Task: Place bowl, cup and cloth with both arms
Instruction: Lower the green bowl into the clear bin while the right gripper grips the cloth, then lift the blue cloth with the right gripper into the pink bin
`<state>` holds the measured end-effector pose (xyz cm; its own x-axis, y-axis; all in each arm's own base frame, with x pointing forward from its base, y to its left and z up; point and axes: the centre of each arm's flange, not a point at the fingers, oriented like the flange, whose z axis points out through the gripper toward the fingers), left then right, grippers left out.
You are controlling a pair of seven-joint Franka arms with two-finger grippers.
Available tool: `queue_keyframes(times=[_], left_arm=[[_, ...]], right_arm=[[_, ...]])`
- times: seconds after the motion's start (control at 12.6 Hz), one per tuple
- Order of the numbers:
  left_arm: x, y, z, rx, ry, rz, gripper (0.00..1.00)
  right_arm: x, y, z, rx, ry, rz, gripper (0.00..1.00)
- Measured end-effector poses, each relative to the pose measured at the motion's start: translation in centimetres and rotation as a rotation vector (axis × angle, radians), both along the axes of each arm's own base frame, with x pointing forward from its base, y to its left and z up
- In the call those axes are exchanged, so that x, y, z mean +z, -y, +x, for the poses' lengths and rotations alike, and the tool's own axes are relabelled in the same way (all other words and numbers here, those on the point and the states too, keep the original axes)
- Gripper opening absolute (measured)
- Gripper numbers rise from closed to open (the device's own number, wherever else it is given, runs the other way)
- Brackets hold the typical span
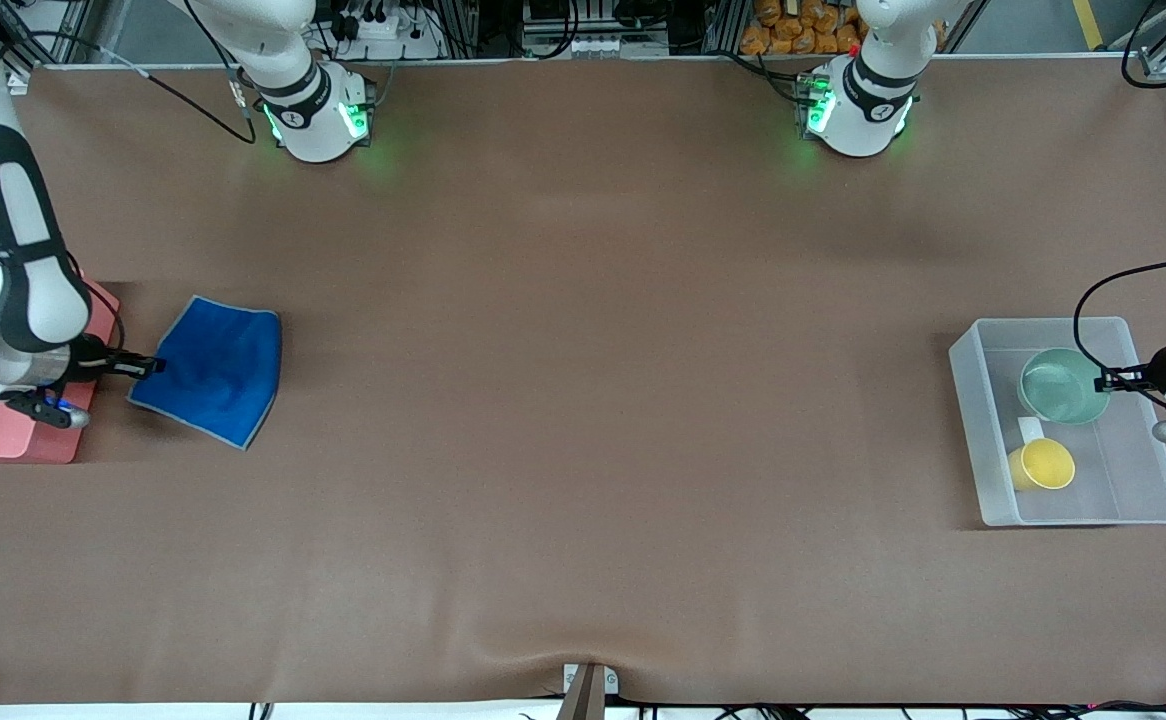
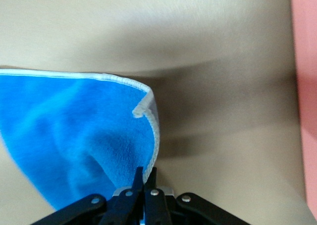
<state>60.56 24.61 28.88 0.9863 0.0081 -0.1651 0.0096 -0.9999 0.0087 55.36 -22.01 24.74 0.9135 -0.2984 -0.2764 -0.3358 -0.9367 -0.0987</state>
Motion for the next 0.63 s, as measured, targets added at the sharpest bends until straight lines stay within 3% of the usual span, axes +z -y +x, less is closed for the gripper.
queue_keyframes(times=[0.24, 0.63], left_arm=[[-1.5, -0.3, -0.2, 0.004, 0.01, 0.001, 0.03], [-4.5, 0.3, -1.2, -0.003, 0.022, -0.001, 0.03]], right_arm=[[7.3, 0.1, 0.5, 0.032, 0.032, -0.007, 0.02], [23.3, 4.7, -0.6, 0.21, 0.075, -0.11, 0.02]])
